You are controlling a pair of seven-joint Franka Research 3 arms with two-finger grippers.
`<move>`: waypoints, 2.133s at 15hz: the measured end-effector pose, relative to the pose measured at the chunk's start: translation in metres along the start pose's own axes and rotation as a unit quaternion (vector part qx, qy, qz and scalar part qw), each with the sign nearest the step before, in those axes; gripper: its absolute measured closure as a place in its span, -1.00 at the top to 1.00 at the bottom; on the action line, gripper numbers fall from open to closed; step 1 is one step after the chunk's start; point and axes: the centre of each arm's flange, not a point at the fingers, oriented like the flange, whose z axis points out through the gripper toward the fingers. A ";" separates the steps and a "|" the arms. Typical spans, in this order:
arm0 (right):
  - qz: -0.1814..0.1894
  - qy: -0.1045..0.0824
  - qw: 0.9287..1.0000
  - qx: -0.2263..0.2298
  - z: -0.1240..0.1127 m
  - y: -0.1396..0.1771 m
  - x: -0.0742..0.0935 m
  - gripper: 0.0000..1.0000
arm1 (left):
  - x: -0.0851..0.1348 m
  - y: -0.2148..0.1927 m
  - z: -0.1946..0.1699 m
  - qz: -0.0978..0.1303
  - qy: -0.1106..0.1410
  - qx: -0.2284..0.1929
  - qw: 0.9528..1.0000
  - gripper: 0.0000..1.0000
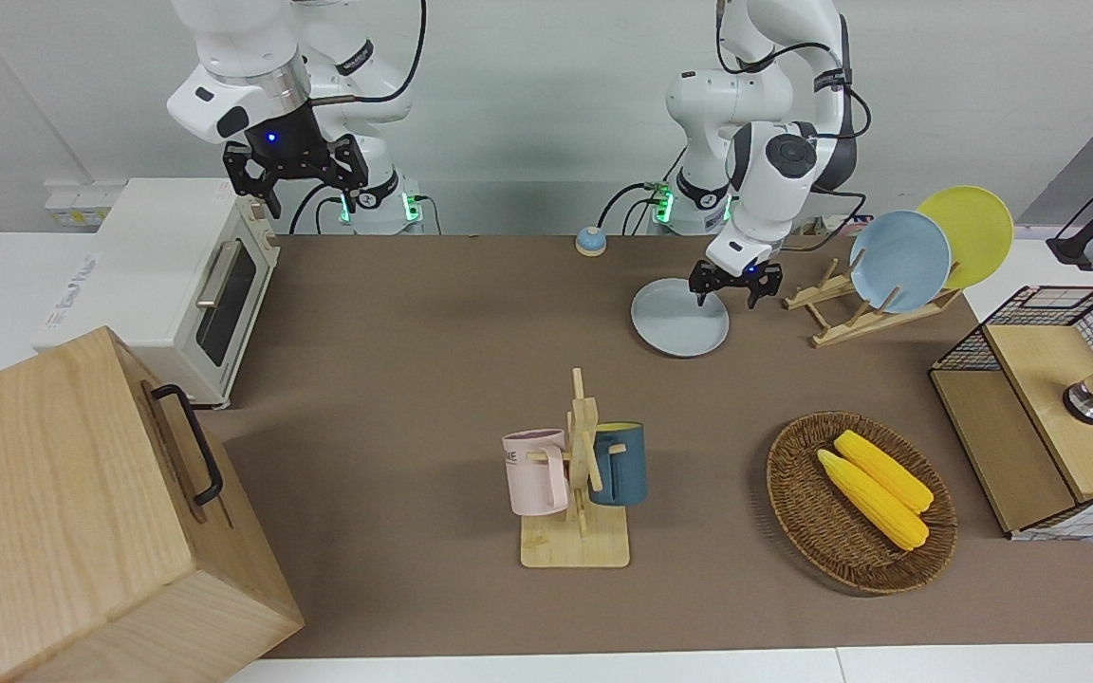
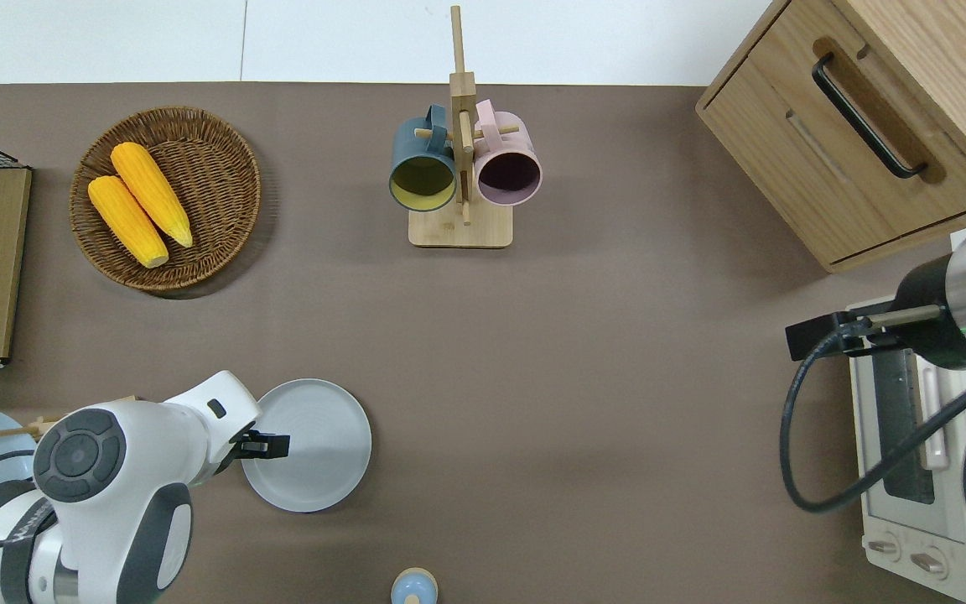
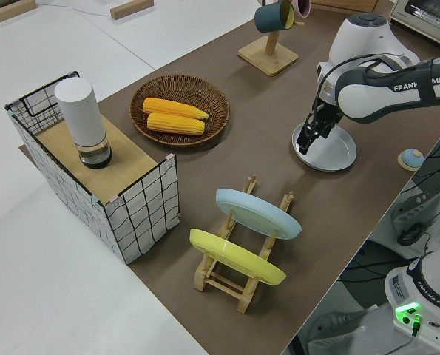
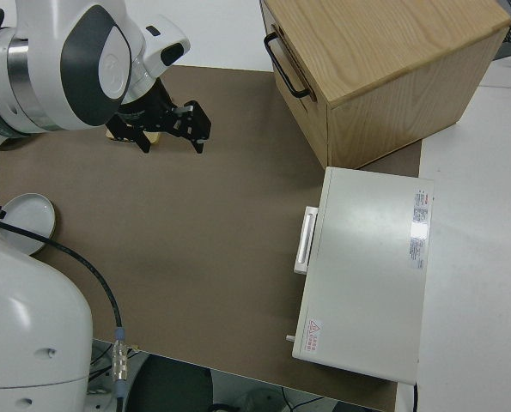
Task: Pick gray plate from table and place it on lower plate rack with left arm
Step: 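Lower the left gripper and close it on the gray plate's rim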
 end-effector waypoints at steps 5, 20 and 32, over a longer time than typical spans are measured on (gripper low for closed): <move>0.000 0.000 1.000 0.000 0.000 0.000 0.000 0.98 | -0.004 -0.001 0.016 0.000 0.006 -0.001 1.000 1.00; 0.000 0.000 1.000 0.000 0.000 0.000 0.000 0.98 | -0.001 0.000 0.059 -0.001 0.007 -0.005 1.000 0.91; 0.000 0.000 1.000 0.000 0.000 0.000 0.000 0.98 | 0.000 -0.002 0.057 -0.003 0.010 -0.006 1.000 -0.82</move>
